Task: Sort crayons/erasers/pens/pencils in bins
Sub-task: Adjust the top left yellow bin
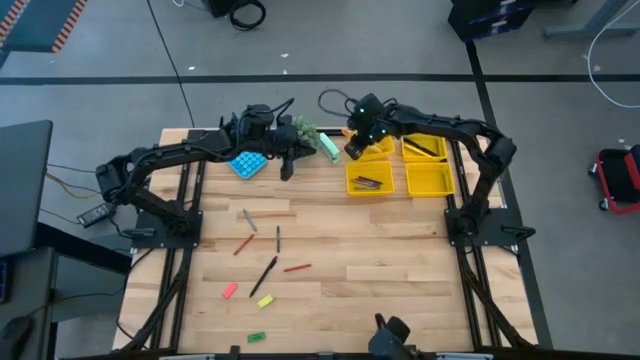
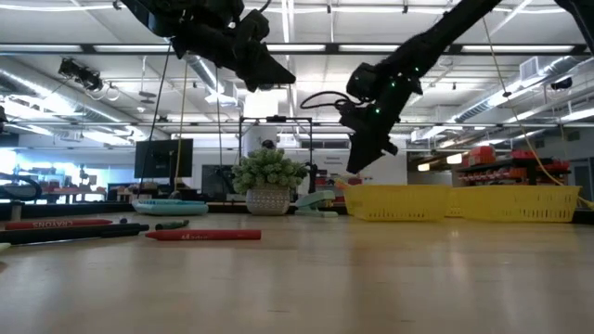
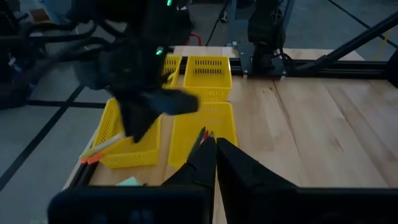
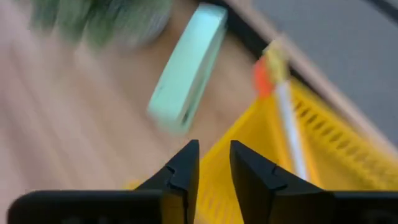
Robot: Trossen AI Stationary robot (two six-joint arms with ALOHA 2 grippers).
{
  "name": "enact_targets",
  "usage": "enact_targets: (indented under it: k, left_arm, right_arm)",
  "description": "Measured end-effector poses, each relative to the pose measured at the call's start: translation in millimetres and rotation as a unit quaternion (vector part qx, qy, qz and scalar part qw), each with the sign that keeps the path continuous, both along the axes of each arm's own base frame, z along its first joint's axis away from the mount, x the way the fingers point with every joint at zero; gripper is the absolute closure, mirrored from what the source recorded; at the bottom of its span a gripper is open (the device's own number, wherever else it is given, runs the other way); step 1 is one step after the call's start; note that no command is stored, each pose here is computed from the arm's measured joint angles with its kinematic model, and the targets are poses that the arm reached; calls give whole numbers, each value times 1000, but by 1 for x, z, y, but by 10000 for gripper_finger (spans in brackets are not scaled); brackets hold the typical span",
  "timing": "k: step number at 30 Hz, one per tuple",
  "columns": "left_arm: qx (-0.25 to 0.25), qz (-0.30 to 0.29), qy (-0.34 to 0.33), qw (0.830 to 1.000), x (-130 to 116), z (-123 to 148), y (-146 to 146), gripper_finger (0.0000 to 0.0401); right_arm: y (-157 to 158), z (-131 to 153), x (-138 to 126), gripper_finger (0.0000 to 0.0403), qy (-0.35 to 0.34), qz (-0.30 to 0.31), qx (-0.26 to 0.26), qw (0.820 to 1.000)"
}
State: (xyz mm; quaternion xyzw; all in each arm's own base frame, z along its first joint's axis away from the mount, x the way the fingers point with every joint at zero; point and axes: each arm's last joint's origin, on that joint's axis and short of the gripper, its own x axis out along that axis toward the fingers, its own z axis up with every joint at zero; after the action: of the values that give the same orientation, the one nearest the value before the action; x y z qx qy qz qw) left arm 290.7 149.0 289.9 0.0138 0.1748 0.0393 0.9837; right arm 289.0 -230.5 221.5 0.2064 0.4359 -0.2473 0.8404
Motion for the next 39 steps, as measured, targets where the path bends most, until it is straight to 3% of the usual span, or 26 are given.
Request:
enact_targets:
  k: [3,8,18,27,39]
  left_arm:
    - [-2,0,3,1000,0,-1,0,387]
    - [1,-1,6,1000,-1,-1,0,386]
    - [2,-3,12,1000,-1,-2,-1,379]
    - [5,-5,13,1000,-1,-2,-1,386]
    - [9,-6,10,1000,-1,-2,-1,388]
  right_arm:
    - [12,2,-1,298,51,21,25,998]
    - [24,-4,-4,302,90,-5,68,994]
    - [25,-5,-6,313,105,-72,75,989]
    - [30,-7,-9,341,125,-93,99,983]
    - [25,-7,-12,360,134,-129,74,980]
